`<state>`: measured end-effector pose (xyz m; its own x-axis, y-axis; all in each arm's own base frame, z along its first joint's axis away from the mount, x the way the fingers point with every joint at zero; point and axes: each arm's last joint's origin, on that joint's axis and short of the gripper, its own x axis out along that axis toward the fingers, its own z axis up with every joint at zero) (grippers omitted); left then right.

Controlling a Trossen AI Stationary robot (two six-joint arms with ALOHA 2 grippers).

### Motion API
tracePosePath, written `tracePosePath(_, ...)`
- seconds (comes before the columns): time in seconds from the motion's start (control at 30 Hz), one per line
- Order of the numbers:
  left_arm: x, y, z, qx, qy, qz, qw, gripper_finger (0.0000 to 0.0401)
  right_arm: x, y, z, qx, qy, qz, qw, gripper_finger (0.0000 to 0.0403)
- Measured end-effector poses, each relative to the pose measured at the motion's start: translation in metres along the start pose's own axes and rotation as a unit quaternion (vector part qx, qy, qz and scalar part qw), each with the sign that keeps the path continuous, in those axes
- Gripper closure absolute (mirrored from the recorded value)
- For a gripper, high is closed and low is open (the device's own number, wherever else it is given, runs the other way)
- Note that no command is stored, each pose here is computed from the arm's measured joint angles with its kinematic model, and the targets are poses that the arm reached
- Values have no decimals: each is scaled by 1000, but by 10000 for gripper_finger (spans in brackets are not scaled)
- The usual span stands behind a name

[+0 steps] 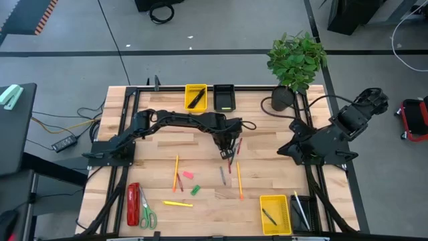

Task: Sort crayons/erasers/pens/pencils in bins
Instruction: Put the top left gray crayon into the bottom yellow bin

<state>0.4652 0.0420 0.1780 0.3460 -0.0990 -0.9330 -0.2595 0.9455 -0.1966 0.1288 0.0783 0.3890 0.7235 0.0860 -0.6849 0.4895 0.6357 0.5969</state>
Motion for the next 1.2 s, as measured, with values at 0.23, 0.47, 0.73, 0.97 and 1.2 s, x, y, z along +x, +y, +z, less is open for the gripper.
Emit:
tracePosePath(0.23,-39,-22,25,31,-39,-90,995,375,-23,-14,3,12,30,39,999,311)
tracePosePath(0.47,-74,-67,40,110,-115,-157,975,373,-42,-25,2,43,105,93,989,311)
tracePosePath(0.73,-81,-127,33,209,-181,-194,941,388,-46,-29,-3,39,193,102,975,311)
tracePosePath(0.97,-79,-167,34,219,-277,-187,917,390,-45,-33,-5,5,197,83,977,311)
tracePosePath(1.2,-65,-180,27,185,-271,-164,930,389,-42,-35,-7,-15,202,59,978,311)
